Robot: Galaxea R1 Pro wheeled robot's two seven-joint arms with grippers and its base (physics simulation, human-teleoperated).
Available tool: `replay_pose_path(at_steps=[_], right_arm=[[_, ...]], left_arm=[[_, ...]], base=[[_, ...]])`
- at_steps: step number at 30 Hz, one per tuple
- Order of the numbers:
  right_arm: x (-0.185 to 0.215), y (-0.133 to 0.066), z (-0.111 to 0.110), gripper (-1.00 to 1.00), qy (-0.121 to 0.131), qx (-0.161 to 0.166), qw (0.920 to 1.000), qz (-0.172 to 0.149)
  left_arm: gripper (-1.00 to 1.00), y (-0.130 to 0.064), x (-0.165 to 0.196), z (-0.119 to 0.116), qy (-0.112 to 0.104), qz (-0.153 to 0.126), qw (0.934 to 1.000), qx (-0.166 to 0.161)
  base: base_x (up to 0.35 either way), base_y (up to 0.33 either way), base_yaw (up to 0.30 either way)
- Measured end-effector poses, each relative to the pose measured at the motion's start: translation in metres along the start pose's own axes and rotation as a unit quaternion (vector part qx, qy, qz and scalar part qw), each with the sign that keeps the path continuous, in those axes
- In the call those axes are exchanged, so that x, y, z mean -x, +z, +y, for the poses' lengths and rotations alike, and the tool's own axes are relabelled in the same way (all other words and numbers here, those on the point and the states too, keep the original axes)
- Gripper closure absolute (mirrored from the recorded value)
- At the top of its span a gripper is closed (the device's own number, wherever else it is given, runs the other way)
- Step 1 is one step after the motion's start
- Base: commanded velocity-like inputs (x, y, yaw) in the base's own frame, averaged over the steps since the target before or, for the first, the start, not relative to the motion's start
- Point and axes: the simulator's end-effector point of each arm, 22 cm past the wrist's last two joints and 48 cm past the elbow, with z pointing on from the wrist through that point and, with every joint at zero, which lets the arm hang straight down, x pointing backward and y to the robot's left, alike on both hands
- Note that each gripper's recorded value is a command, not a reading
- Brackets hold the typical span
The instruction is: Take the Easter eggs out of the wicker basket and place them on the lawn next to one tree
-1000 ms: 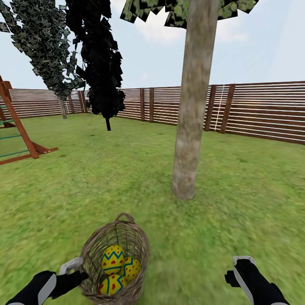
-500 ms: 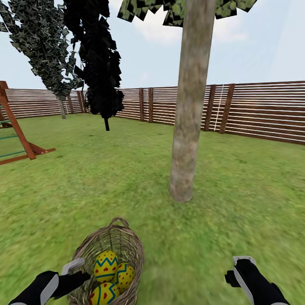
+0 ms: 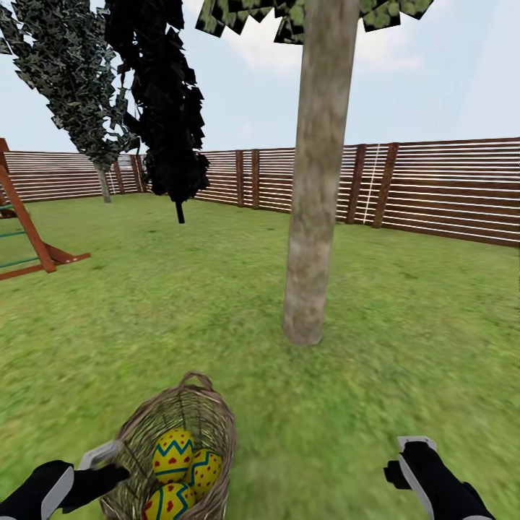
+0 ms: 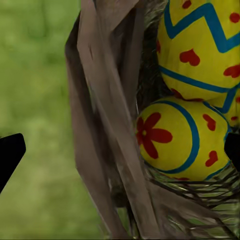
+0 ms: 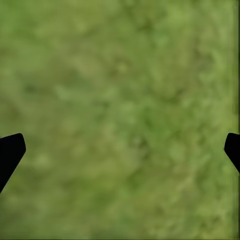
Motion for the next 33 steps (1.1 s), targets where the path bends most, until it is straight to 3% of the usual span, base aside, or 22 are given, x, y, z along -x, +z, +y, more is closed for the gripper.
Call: replay_pose_path(at_steps=[33], right_arm=[[0.034,-0.055,-0.014,-1.00,-0.002,0.001,1.0000,0.001]], left_arm=[[-1.00,-0.054,0.031,-0.020,-0.002,0.002,1.0000,0.002]], base=[[0.000,-0.003,0.000]])
